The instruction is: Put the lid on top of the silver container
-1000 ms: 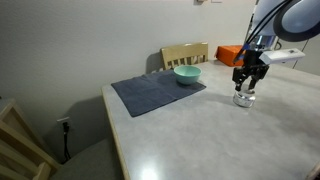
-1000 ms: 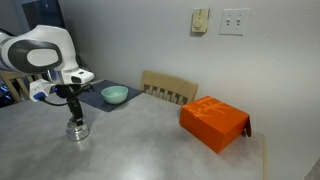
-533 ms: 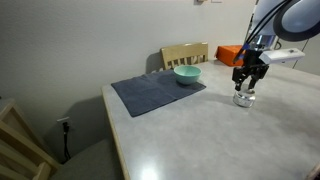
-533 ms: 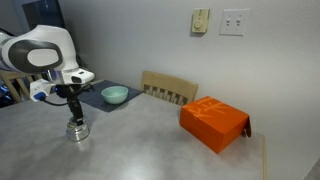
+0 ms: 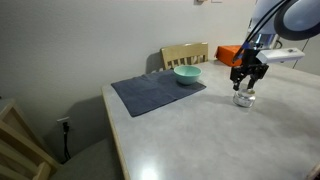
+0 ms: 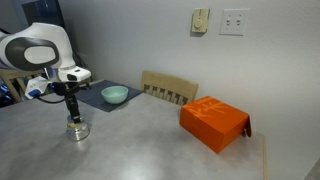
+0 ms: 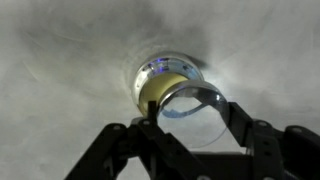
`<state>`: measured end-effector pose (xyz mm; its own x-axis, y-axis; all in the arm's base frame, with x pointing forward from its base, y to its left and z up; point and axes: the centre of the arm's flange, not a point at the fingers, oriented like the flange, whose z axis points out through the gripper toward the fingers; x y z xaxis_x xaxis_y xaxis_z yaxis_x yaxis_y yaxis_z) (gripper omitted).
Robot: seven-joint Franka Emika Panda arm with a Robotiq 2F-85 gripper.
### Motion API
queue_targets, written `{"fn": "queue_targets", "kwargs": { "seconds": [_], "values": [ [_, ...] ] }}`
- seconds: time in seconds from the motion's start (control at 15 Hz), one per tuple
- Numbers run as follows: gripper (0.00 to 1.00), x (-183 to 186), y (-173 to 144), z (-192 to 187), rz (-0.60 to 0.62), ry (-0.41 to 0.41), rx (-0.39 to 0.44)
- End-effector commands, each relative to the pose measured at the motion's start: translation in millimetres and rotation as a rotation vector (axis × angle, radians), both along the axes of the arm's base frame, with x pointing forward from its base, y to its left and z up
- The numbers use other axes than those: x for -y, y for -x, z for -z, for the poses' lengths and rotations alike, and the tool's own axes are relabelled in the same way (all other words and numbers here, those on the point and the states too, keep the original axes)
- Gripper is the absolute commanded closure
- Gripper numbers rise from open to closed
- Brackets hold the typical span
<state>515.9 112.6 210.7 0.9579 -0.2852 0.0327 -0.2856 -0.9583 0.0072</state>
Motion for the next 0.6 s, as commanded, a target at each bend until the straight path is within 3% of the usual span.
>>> {"fn": "queue_targets", "kwargs": {
  "seconds": [0.0,0.53],
  "values": [
    [0.56,4,16,-10,0.049,0.006,0.029],
    [0.56,18,27,-14,0.142,0.005,0.057]
  ]
}}
